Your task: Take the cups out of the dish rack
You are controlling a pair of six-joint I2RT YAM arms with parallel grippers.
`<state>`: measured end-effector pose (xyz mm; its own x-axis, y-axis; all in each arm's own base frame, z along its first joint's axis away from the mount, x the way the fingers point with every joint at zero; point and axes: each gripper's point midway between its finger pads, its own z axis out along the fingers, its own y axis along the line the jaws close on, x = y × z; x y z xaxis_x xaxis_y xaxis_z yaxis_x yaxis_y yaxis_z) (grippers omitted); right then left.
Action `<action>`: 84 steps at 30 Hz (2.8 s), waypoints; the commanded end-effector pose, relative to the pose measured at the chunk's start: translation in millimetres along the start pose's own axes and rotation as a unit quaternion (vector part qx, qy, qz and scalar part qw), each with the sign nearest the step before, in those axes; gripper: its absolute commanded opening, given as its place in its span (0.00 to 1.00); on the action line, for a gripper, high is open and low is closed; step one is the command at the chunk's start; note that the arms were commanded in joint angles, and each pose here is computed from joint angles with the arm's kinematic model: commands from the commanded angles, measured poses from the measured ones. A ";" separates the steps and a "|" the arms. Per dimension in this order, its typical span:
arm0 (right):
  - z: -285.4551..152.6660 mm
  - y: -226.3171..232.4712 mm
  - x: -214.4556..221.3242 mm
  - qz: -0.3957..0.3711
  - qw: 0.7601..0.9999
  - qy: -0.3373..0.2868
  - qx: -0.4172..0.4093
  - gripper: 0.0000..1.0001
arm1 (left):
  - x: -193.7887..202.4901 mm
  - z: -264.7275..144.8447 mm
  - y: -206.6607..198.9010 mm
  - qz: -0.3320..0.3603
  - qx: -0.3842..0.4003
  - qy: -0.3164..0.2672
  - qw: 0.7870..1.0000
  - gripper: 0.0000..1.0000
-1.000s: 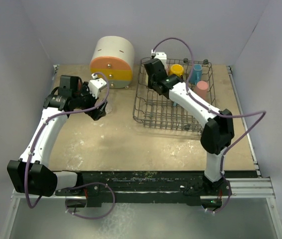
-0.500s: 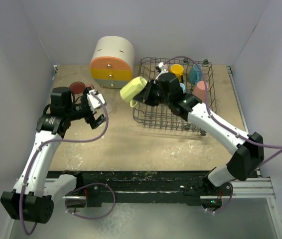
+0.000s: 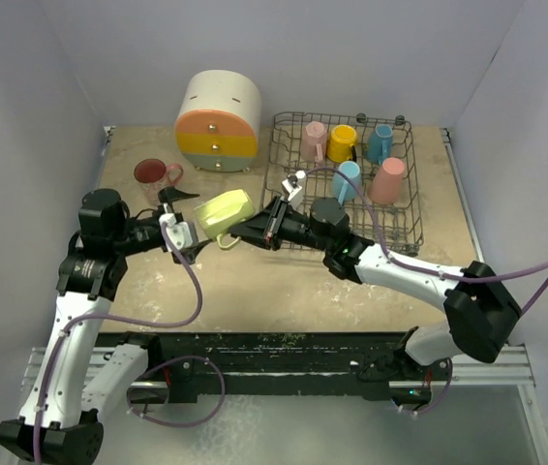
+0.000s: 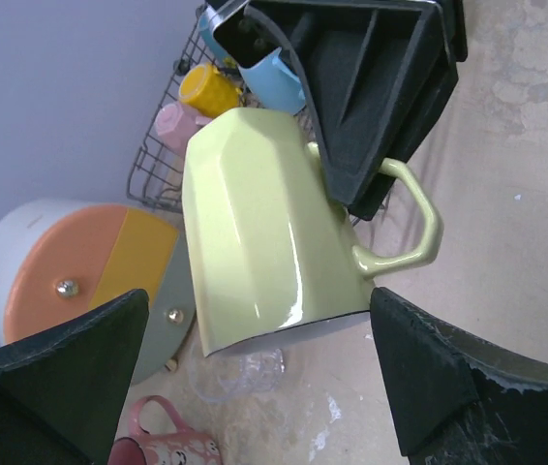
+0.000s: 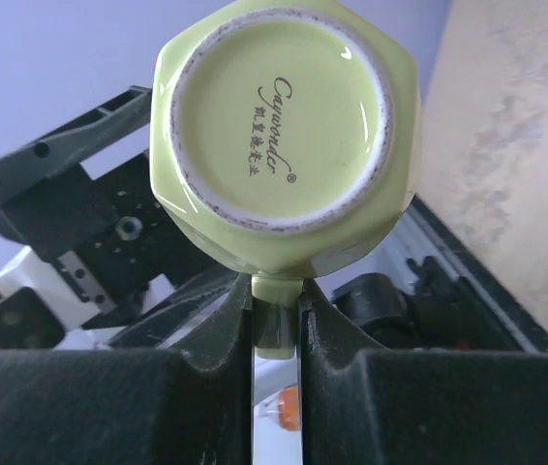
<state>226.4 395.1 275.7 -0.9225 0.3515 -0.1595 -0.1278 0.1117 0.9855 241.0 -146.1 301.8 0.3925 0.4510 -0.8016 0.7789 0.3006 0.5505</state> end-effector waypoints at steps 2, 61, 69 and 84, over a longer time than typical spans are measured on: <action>-30.3 112.8 15.7 -0.005 0.976 0.012 -0.217 0.00 | -35.4 -10.6 -2.1 0.080 0.013 -0.046 0.996 0.95; -55.3 139.1 45.2 0.048 0.959 -0.003 -0.281 0.00 | -67.9 -12.4 -5.2 -0.059 0.013 -0.109 0.992 0.27; -39.4 117.4 45.2 0.059 0.966 -0.003 -0.252 0.50 | -48.6 -7.2 6.0 -0.087 -0.026 -0.084 0.992 0.00; -122.8 -3.8 -85.7 -0.136 0.958 -0.182 0.173 0.93 | 164.7 -40.6 69.7 -0.153 -0.108 0.377 0.907 0.00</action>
<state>249.7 295.7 310.1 -0.7641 0.5926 -0.2548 -0.1569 0.2124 0.9645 319.4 -86.1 228.6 -0.1751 0.6338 -0.7534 0.7451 0.5855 0.3194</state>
